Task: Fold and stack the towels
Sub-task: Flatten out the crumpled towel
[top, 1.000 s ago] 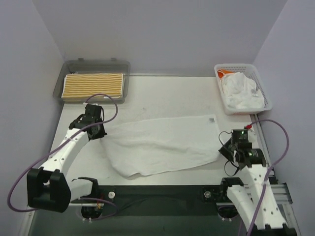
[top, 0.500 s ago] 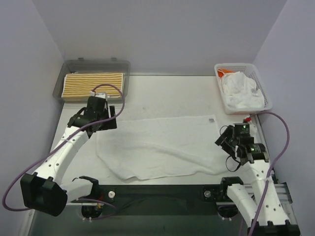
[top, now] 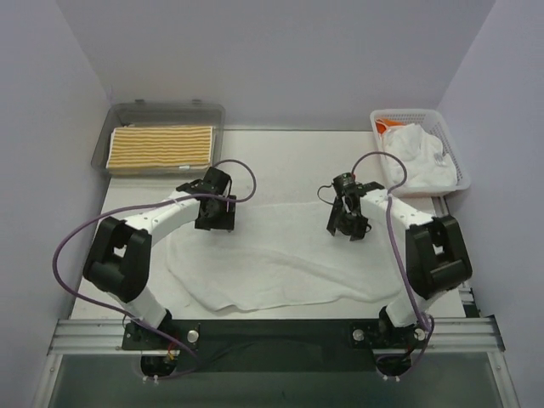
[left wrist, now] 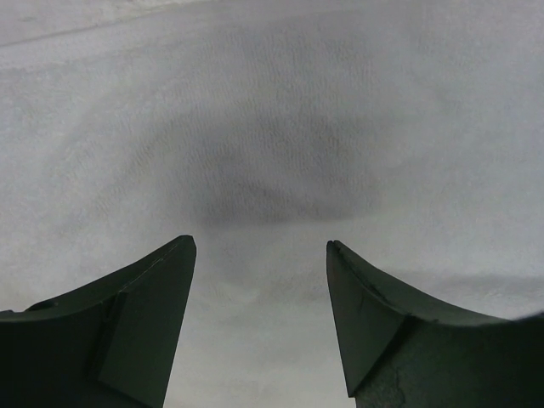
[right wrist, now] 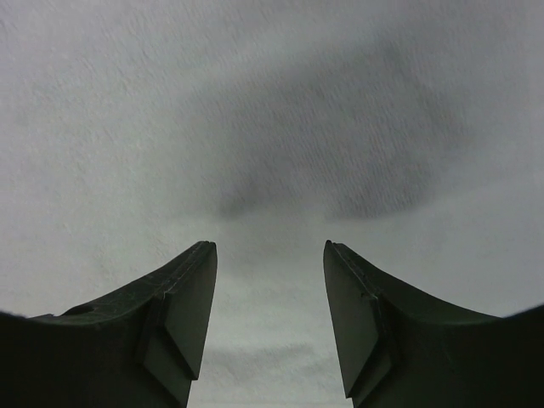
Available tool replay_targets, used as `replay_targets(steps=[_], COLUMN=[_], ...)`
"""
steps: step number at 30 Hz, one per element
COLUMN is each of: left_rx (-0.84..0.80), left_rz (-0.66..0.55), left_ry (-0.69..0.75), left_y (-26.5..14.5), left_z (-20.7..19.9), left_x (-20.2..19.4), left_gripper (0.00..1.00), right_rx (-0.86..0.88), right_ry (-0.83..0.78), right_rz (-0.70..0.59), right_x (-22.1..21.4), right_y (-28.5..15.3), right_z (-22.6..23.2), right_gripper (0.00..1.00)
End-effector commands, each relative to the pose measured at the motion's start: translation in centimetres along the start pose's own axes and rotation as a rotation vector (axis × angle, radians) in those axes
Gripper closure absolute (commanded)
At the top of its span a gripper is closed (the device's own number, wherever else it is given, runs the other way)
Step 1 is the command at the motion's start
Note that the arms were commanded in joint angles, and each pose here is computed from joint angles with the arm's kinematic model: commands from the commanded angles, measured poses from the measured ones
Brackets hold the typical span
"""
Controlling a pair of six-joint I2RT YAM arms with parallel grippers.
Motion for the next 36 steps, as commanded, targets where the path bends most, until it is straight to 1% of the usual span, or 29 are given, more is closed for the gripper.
replay_targets(steps=[1, 2, 3, 5, 7, 8, 9, 11, 12, 13, 15, 16, 17, 18, 19, 20, 21, 22, 23, 24, 25, 26, 27, 29, 30, 32, 33, 34, 36], left_rx=[-0.018, -0.017, -0.017, -0.019, -0.032, -0.047, -0.058, -0.096, -0.115, -0.128, -0.182, -0.196, -0.209, -0.213, -0.214, -0.216, -0.205, -0.181, -0.178, -0.142, -0.116, -0.107, -0.103, -0.098, -0.100, -0.122, -0.130, -0.142, -0.142], left_rz=[-0.021, -0.008, -0.005, 0.013, 0.023, 0.026, 0.018, 0.011, -0.005, -0.013, -0.039, -0.053, -0.080, -0.092, -0.106, -0.138, -0.145, -0.168, -0.165, -0.163, -0.167, -0.160, -0.153, -0.126, -0.114, -0.097, -0.099, -0.121, -0.103], left_ry=[-0.062, -0.072, -0.089, -0.107, -0.131, -0.140, -0.155, -0.170, -0.185, -0.186, -0.193, -0.191, -0.193, -0.192, -0.188, -0.185, -0.176, -0.176, -0.171, -0.166, -0.168, -0.170, -0.174, -0.173, -0.176, -0.184, -0.195, -0.205, -0.240], left_y=[0.9, 1.3, 1.4, 1.8, 2.0, 1.9, 1.9, 1.5, 1.4, 1.2, 0.6, 0.2, -0.5, -0.9, -1.3, -2.1, -2.5, -3.1, -3.3, -3.4, -3.6, -3.6, -3.5, -3.3, -3.2, -3.5, -3.7, -4.3, -4.4], left_z=[-0.6, -0.6, -0.7, -0.7, -1.0, -1.2, -1.4, -1.8, -2.1, -2.2, -2.8, -2.9, -3.0, -2.9, -2.9, -2.7, -2.4, -1.9, -1.8, -1.2, -0.8, -0.5, -0.3, -0.1, -0.1, -0.2, -0.3, -0.3, -0.2], left_x=[0.3, 0.0, -0.2, -0.8, -1.1, -1.3, -1.2, -1.4, -1.1, -1.1, -0.8, -0.7, -0.4, -0.3, -0.2, 0.1, -0.1, -0.1, -0.4, -0.7, -1.1, -1.4, -1.9, -3.2, -3.6, -5.0, -5.3, -5.6, -7.1], left_gripper=[0.27, 0.27, 0.27, 0.27, 0.27, 0.27, 0.27, 0.25, 0.25, 0.24, 0.24, 0.23, 0.23, 0.23, 0.23, 0.23, 0.22, 0.22, 0.22, 0.22, 0.22, 0.22, 0.23, 0.25, 0.27, 0.28, 0.28, 0.28, 0.27], right_rx=[-0.018, 0.006, -0.017, 0.019, 0.046, 0.093, 0.118, 0.165, 0.209, 0.294, 0.387, 0.427, 0.434, 0.446, 0.404, 0.371, 0.388, 0.380, 0.353, 0.376, 0.376, 0.334, 0.358, 0.349, 0.342, 0.325, 0.304, 0.302, 0.312], right_ry=[-0.028, -0.033, -0.031, -0.016, 0.001, 0.008, 0.013, 0.034, 0.028, 0.016, -0.037, -0.071, -0.151, -0.184, -0.203, -0.236, -0.237, -0.235, -0.231, -0.225, -0.222, -0.229, -0.217, -0.231, -0.259, -0.280, -0.288, -0.272, -0.251], right_rz=[-0.044, -0.056, -0.025, 0.018, 0.030, 0.056, 0.052, 0.055, 0.107, 0.062, 0.060, 0.017, -0.018, -0.076, -0.139, -0.142, -0.191, -0.193, -0.150, -0.163, -0.149, -0.083, -0.087, -0.044, -0.010, 0.018, 0.048, 0.068, 0.095], right_x=[2.7, 4.0, 4.4, 5.4, 8.0, 8.8, 10.5, 12.8, 12.8, 15.1, 15.9, 16.8, 16.5, 16.9, 17.2, 16.1, 16.2, 15.6, 13.9, 12.8, 11.7, 8.9, 7.3, 4.1, 1.1, -1.6, -3.4, -4.5, -5.9], right_y=[1.2, 1.1, 2.7, 3.7, 5.3, 5.4, 6.0, 6.3, 7.4, 6.1, 5.3, 3.8, 3.0, 0.6, -0.4, -0.5, -3.4, -4.0, -3.4, -5.5, -5.9, -4.5, -6.2, -6.1, -6.1, -5.7, -5.2, -5.1, -4.7], right_z=[2.2, 3.4, 3.7, 5.1, 6.8, 8.1, 9.7, 11.2, 12.4, 14.4, 16.6, 17.7, 18.3, 18.5, 18.1, 17.5, 17.1, 16.4, 15.2, 14.6, 14.0, 12.4, 12.1, 11.1, 10.3, 9.1, 7.9, 7.6, 6.9], right_gripper=[0.47, 0.47, 0.46, 0.45, 0.44, 0.44, 0.43, 0.41, 0.40, 0.39, 0.39, 0.39, 0.38, 0.38, 0.38, 0.38, 0.38, 0.38, 0.38, 0.38, 0.39, 0.39, 0.39, 0.40, 0.41, 0.41, 0.41, 0.42, 0.43])
Point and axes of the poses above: each gripper's point midway between its finger pads, its own y axis out along the fingers, its own z axis along the line the jaws close on, x = y × z, the point moved 5 cm from there along -y, back along the fingers, and after that the axes turned 12 degrees about y, right-handed, at the moved point
